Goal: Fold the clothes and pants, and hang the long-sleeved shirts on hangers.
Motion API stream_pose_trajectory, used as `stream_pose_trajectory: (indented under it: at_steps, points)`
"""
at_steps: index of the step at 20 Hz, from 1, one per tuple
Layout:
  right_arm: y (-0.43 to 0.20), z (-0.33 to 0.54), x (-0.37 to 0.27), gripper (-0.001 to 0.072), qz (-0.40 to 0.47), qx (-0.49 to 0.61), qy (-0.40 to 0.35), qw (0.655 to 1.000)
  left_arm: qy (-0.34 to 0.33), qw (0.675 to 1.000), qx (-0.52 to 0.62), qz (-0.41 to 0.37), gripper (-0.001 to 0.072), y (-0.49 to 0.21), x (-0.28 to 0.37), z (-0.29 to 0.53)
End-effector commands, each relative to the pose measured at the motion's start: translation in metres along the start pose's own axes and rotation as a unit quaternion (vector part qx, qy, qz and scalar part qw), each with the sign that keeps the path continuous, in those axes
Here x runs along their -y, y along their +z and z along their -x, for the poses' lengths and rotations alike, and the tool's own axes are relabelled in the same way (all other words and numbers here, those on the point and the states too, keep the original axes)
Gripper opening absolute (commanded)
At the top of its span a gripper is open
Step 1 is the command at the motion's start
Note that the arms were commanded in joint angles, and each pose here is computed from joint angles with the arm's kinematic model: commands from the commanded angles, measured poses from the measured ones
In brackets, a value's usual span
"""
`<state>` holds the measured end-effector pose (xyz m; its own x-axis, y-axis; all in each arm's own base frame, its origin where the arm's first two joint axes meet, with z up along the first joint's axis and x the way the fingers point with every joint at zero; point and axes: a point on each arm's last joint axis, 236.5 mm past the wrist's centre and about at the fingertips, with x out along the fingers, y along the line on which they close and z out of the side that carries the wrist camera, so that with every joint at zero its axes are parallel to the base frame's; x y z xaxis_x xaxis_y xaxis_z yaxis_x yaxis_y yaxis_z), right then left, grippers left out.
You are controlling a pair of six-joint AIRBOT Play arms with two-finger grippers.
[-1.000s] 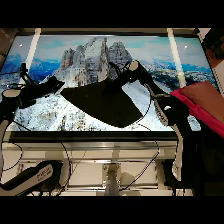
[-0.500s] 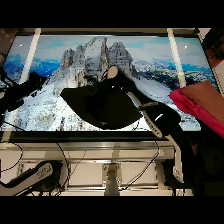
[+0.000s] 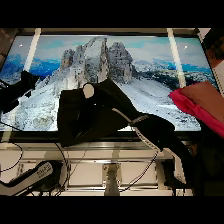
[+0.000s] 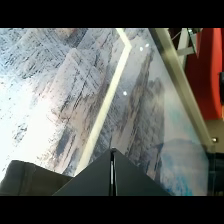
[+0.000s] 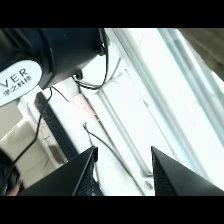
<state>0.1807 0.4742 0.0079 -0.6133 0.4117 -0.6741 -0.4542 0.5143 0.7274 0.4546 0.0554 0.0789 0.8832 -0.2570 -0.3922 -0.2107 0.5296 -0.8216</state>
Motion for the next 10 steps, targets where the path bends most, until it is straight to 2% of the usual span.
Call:
stream_pose_trajectory:
  at_steps: [1, 3, 6, 10]
  points:
    - [0.011, 0.057, 0.025, 0.0379, -0.010, 0.059, -0.024, 0.998, -0.010, 1.000, -0.014, -0.026, 0.0051, -0.006, 0.004, 0.001]
    - [0.015, 0.105, 0.054, 0.0379, -0.037, 0.100, -0.020, 0.994, -0.028, 0.996, -0.047, -0.077, 0.0414, -0.023, 0.011, 0.002]
    - [0.014, 0.176, 0.114, 0.0379, -0.077, 0.163, -0.011, 0.984, -0.033, 0.986, -0.118, -0.109, 0.0433, -0.056, 0.009, 0.008]
    - [-0.013, 0.252, 0.199, 0.0382, -0.130, 0.232, -0.005, 0.964, 0.055, 0.962, -0.193, -0.187, 0.0433, -0.083, -0.043, 0.019]
